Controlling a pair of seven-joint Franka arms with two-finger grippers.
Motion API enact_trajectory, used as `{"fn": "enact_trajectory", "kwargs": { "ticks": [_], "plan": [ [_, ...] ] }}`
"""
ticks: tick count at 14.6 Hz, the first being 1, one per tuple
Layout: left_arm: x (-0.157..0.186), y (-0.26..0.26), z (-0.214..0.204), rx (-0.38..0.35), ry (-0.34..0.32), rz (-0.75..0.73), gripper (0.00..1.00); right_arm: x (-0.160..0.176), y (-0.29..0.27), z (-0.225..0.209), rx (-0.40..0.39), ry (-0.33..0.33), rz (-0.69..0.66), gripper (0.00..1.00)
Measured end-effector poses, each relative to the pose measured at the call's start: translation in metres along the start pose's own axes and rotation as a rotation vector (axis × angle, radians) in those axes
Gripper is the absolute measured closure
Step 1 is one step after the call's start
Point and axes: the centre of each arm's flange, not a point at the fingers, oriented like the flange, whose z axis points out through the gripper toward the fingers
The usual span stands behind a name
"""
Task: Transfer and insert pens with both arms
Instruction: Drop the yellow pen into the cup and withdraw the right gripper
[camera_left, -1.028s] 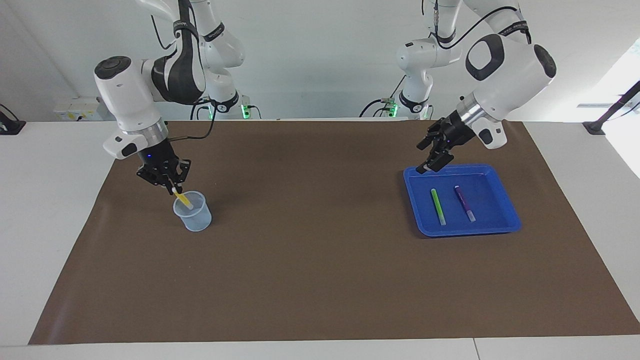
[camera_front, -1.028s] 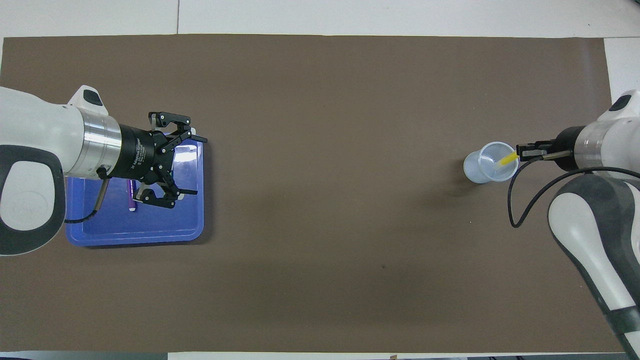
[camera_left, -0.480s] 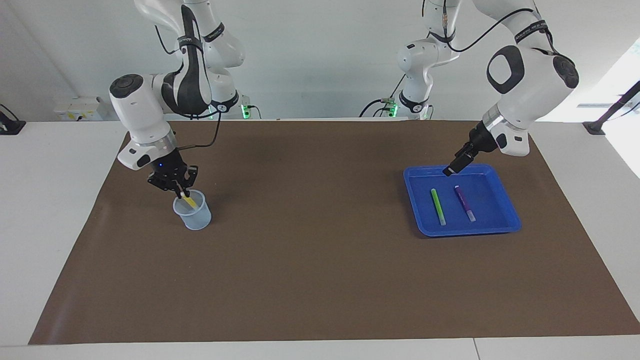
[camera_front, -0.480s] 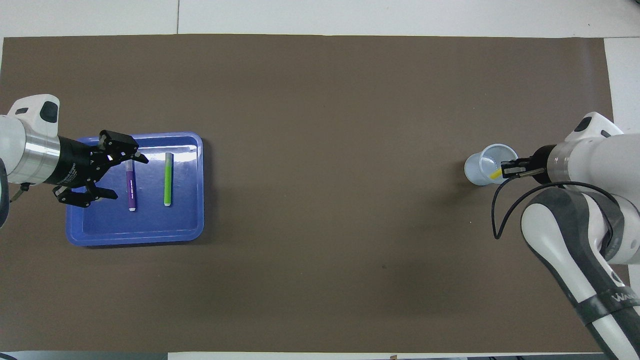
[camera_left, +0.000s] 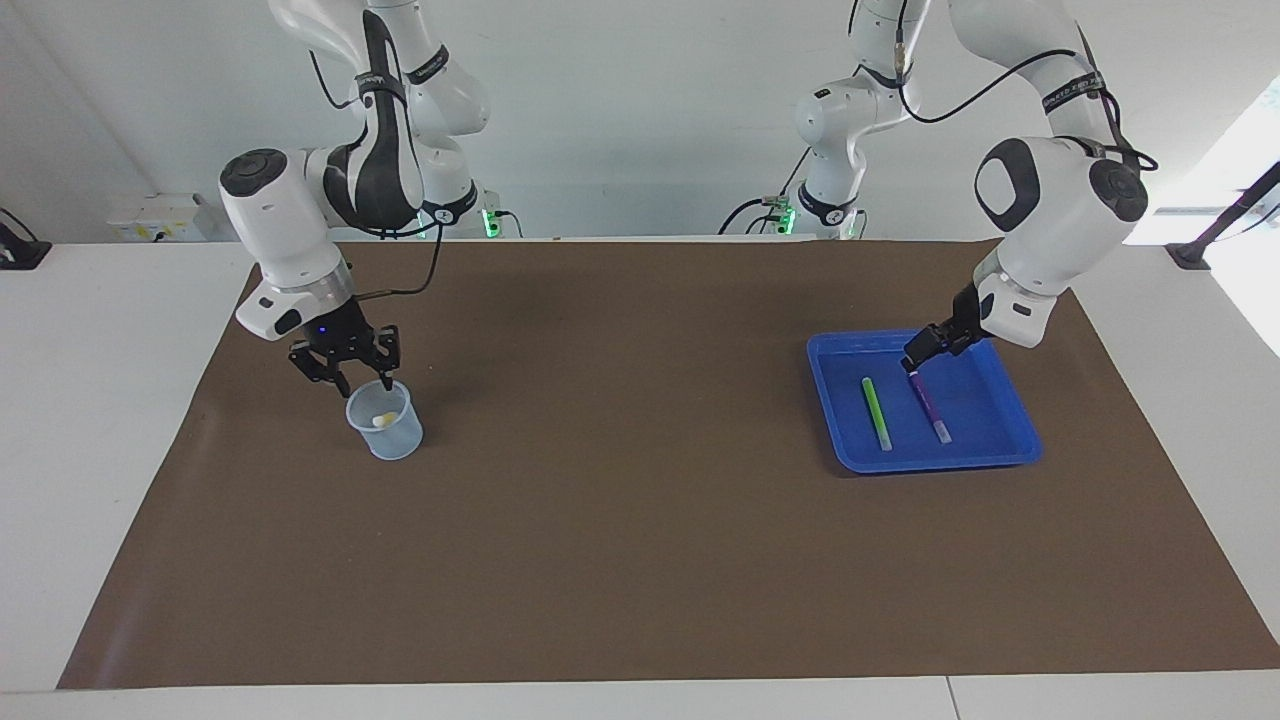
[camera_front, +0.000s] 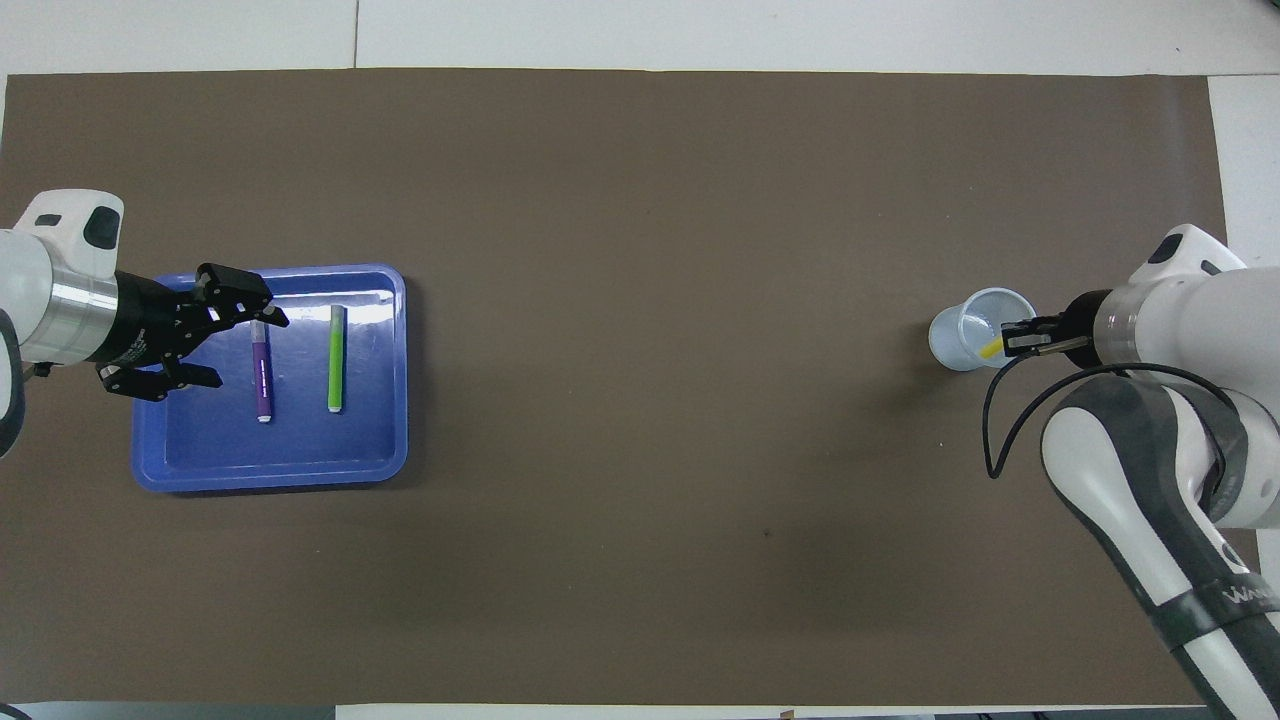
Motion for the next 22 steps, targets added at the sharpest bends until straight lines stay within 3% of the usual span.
{"fn": "enact_trajectory", "kwargs": {
  "ticks": [2,6,9,12,15,20,22],
  "plan": [
    [0.007,-0.008,0.017,0.048,0.018,0.104,0.00,0.000,0.000,0.000,0.000,0.001,0.000,0.07],
    [0.009,-0.016,0.055,0.099,0.044,0.248,0.00,0.009,0.001,-0.012,-0.005,0.026,-0.001,0.00],
    [0.002,-0.021,0.082,0.107,0.071,0.283,0.00,0.025,0.003,-0.038,-0.001,0.028,0.039,0.00],
    [-0.007,-0.029,0.105,0.104,0.096,0.285,0.00,0.044,0.000,-0.088,0.006,-0.024,0.123,0.00],
    [-0.012,-0.037,0.118,0.102,0.109,0.281,0.00,0.065,-0.013,-0.134,-0.036,-0.086,0.167,0.00],
    [-0.010,-0.039,0.125,0.095,0.126,0.291,0.02,0.080,-0.057,-0.167,-0.061,-0.143,0.185,0.00],
    [-0.009,-0.039,0.128,0.092,0.127,0.294,0.16,0.079,-0.054,-0.178,-0.062,-0.137,0.194,0.00]
  ]
}}
